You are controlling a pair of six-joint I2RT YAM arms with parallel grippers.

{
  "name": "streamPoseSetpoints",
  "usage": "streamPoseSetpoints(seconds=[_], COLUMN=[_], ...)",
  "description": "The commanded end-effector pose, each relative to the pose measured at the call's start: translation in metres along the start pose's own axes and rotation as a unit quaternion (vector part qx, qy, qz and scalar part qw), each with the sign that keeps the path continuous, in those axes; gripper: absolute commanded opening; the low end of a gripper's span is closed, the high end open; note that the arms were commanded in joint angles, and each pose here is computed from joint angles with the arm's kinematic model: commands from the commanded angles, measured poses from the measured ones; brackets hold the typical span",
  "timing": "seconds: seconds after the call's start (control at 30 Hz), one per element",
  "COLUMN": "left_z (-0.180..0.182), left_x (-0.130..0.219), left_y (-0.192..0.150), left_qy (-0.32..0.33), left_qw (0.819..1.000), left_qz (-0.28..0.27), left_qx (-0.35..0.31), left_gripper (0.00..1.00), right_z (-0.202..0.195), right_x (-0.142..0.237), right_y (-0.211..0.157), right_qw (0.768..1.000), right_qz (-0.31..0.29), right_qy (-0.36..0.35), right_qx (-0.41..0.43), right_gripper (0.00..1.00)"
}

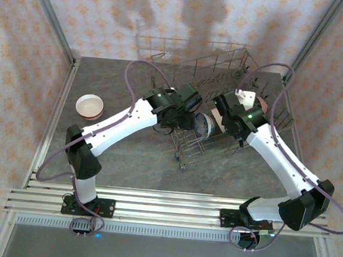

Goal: Load the bowls into the dish rack

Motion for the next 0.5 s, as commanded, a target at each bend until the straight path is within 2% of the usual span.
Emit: streamPoseSetpoints(seconds=[0.0, 0.23, 0.47], left_z=[0.014, 0.025, 0.058], left_x=[0.011, 0.019, 0.023], left_y=[0.008, 0.014, 0.026], left_qy=[0.027, 0.05, 0.086], left_qw=[0.999, 0.998, 0.995], left_qz=[-0.026, -0.037, -0.035], left_qx=[-0.007, -0.022, -0.021], left_gripper=[0.51, 0.26, 0.21], right_z=[-0.004, -0.011, -0.01], right_x=[-0.004, -0.007, -0.007], right_y=[-0.005, -0.009, -0.008], right_qw=[1.0, 1.0, 1.0], right_qz=[0.002, 0.006, 0.006], right_qy=[0.011, 0.014, 0.02], right_qx=[-0.006, -0.013, -0.017], right_gripper=[0.9, 0.9, 0.9])
Point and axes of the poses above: each hand's point on the last joint's axis, 136 mm out from that joint toward the fingers, its own x axis back along the fingers, its own z axis along the line the jaws close on, y = z × x, the point moved 1 cm from there along x, back along the fingers, and after that the axes turned 15 degrees about x, right-handed, at the moved point
